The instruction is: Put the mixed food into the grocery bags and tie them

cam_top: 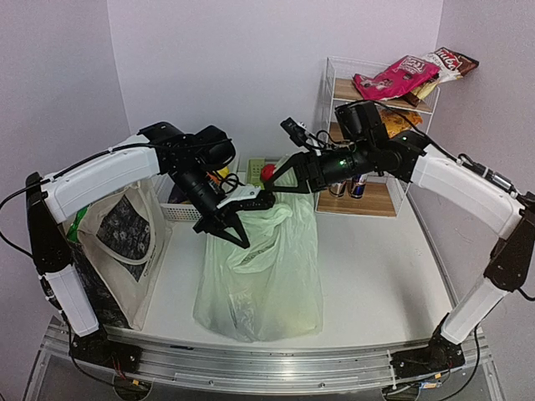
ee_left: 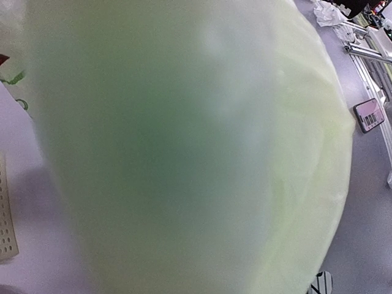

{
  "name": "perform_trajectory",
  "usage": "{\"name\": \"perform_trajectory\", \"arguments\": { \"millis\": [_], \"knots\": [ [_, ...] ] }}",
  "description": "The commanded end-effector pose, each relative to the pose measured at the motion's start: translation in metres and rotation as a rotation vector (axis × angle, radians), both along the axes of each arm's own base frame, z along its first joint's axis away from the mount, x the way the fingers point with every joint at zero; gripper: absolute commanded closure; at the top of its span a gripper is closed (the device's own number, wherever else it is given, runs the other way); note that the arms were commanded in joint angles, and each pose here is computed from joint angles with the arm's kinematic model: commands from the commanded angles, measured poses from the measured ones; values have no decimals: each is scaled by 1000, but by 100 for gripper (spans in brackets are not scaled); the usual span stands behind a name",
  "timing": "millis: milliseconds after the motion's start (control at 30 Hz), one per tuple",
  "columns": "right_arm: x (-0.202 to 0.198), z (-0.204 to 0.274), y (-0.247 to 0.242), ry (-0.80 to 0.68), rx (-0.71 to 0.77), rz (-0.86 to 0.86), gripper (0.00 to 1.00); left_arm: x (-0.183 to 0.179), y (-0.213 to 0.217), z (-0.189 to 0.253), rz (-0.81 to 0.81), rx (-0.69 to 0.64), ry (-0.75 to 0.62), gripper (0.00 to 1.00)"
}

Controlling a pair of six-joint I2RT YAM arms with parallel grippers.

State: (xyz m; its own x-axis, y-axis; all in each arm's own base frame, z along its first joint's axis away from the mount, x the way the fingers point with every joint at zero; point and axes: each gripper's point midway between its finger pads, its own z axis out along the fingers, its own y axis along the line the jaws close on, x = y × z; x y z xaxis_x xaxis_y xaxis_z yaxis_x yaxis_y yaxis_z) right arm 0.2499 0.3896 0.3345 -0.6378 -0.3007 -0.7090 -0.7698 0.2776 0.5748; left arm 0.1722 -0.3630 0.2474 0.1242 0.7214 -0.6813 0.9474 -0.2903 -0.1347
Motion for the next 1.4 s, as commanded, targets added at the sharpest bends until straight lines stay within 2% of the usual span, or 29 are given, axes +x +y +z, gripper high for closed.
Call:
{"name": "perform_trajectory", "arguments": {
  "millis": [0,167,300,533,933,1000,1100,1200,1300,1367],
  "knots": [
    [3,26,-26,-109,-8,-152,10,11,-14,18,-35,-94,-70,100],
    [2,41,-43,-186,-6,-209,9,12,-16,17,-56,-100,-83,100],
    [-14,29,-60,-231,-33,-184,8,13,-17,17,-59,-100,-91,100],
    [-44,-18,-68,-145,-70,-86,8,10,-18,16,-70,-101,-95,100],
    [-10,-28,-53,-285,-104,-91,11,11,-24,16,-83,-106,-102,100],
    [-9,-29,-47,-261,-90,-67,22,12,-25,16,-84,-103,-108,100],
    [-9,-28,-38,-238,-68,-35,49,15,-27,13,-81,-97,-121,100],
    [-5,-26,-34,-247,-53,-26,66,17,-27,11,-77,-89,-131,100],
    [-5,-24,-31,-239,-34,-5,78,21,-28,10,-55,-79,-136,100],
    [-8,-23,-31,-234,-26,8,80,24,-28,8,-32,-69,-134,100]
  ]
}}
